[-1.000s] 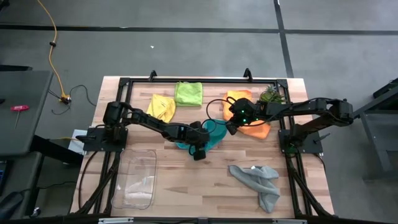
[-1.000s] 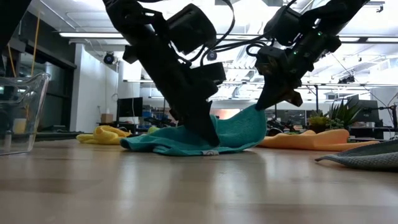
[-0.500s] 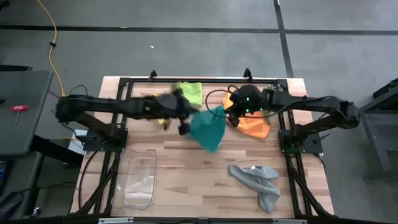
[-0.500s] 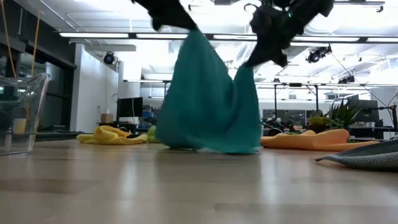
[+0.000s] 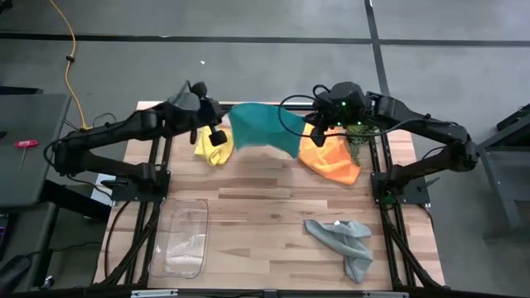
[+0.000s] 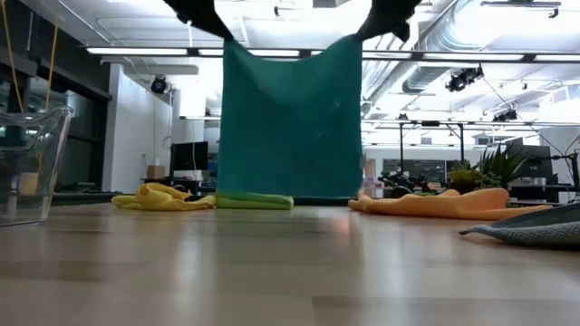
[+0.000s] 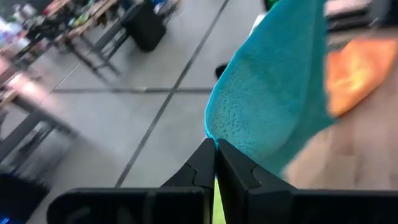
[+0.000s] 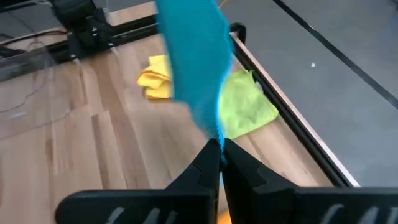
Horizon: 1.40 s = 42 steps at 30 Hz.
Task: Fold microfiber towels
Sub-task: Fold the blue microfiber towel
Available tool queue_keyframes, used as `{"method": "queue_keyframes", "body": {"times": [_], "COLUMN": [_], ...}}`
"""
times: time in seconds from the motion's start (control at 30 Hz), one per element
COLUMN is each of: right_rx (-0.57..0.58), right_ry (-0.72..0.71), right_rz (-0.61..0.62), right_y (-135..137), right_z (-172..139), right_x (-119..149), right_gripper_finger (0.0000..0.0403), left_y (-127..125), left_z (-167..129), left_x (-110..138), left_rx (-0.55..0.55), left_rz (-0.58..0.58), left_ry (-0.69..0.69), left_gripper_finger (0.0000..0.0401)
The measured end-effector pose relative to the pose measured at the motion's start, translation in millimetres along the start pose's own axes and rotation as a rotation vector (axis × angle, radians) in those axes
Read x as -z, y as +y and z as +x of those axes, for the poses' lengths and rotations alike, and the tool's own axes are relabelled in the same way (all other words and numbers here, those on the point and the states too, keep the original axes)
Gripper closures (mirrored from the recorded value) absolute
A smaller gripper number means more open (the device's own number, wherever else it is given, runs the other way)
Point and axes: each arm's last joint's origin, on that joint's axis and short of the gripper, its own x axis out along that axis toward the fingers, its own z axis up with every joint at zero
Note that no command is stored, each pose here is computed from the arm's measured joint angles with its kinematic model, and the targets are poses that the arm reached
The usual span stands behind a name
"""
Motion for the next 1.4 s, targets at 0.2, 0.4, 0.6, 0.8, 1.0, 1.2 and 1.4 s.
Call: {"method": "queue_keyframes", "body": {"times": [0.2, 0.4, 0.6, 0.8, 1.0, 1.2, 1.4], "right_rx": [-0.102, -0.189, -0.350, -0.457, -0.360, -0.166, -0.063], "right_ry": [0.066, 0.237, 0.336, 0.327, 0.363, 0.363, 0.338], "right_rz": [-0.085, -0.113, -0.053, 0.095, 0.233, 0.392, 0.462], "right_y": [30.8, 68.0, 102.4, 126.8, 121.4, 92.2, 69.3], "right_z": [2.1, 24.6, 40.3, 52.6, 61.4, 77.8, 86.5], "right_x": [12.0, 60.2, 107.4, 145.0, 166.2, 180.2, 180.3], "right_gripper_finger": [0.0403, 0.0403, 0.0403, 0.0403, 0.0403, 0.0403, 0.0403], "left_y": [-12.5, -62.4, -121.8, -167.2, -183.4, -177.8, -170.4], "left_z": [-11.0, -5.7, -7.4, -12.9, -6.1, 22.1, 50.8], "left_x": [-0.8, 25.4, 61.6, 87.6, 94.4, 105.0, 118.0], "left_rx": [0.210, 0.413, 0.578, 0.668, 0.570, 0.417, 0.325], "left_rz": [-0.027, -0.045, -0.174, -0.329, -0.361, -0.376, -0.400], "left_ry": [-0.032, 0.094, 0.214, 0.270, 0.282, 0.349, 0.429], "left_gripper_finger": [0.0401, 0.0401, 0.0401, 0.0401, 0.0401, 0.0401, 0.0401]}}
